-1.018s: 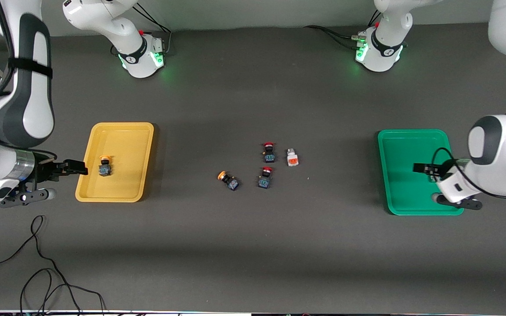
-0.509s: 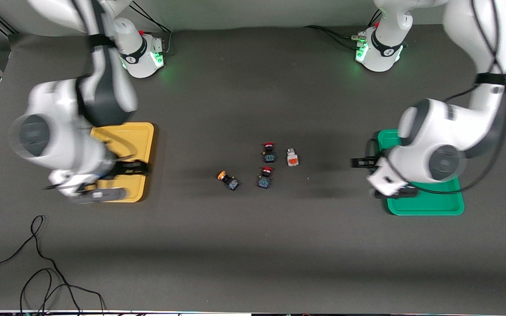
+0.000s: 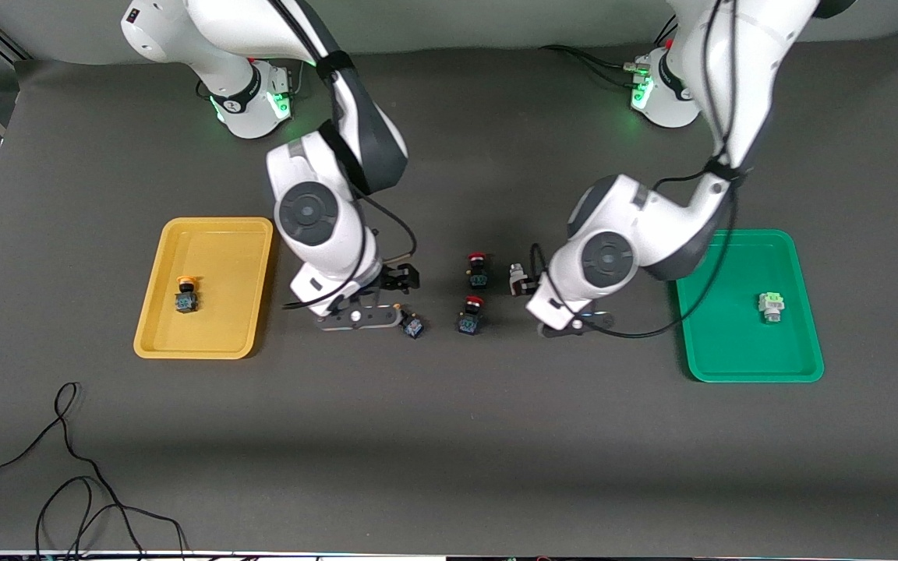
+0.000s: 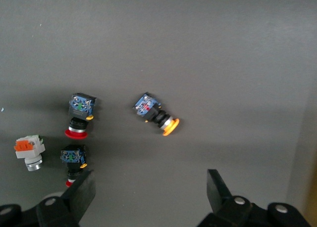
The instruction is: Place green and yellow buttons in trays
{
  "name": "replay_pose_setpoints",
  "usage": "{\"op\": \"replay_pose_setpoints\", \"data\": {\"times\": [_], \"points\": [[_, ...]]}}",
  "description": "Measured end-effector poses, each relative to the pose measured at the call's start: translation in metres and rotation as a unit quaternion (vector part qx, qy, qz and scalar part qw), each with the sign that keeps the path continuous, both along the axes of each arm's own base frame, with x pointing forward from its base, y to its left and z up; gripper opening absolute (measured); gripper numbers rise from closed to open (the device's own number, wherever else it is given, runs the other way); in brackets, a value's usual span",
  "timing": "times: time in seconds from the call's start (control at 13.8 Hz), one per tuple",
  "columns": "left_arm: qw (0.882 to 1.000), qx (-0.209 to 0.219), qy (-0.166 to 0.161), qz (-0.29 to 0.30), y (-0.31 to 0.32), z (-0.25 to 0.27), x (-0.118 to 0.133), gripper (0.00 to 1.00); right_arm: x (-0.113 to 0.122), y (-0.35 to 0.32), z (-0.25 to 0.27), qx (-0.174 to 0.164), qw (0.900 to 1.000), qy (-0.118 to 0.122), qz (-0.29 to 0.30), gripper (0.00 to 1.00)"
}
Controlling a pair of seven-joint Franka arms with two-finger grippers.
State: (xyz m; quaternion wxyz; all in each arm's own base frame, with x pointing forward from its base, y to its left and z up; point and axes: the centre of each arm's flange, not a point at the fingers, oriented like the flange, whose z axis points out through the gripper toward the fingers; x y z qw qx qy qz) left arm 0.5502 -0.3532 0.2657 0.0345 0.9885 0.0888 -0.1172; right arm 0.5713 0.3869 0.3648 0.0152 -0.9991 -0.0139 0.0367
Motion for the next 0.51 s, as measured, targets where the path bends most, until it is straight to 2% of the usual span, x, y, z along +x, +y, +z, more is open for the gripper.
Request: {"op": "replay_pose_setpoints", "data": {"times": [0.15,0.29,0.51], "points": [[1.000,-0.004,-0.003,0.000,-0.012,-0.018,-0.006,0.97,0.003,0.000,-0.010,0.002,1.000,-0.013,0.022,1.00],[1.000,-0.009,-0.010,-0.003,-0.018,-0.033,-0.013,0.97,0.004,-0.007,-0.027,0.005,0.997,-0.029,0.068,1.00],[1.000,0.001,-0.011,-0.017,-0.016,-0.056,-0.030,0.97,0.000,-0.005,-0.043,0.005,0.988,-0.038,0.150,1.00]]}}
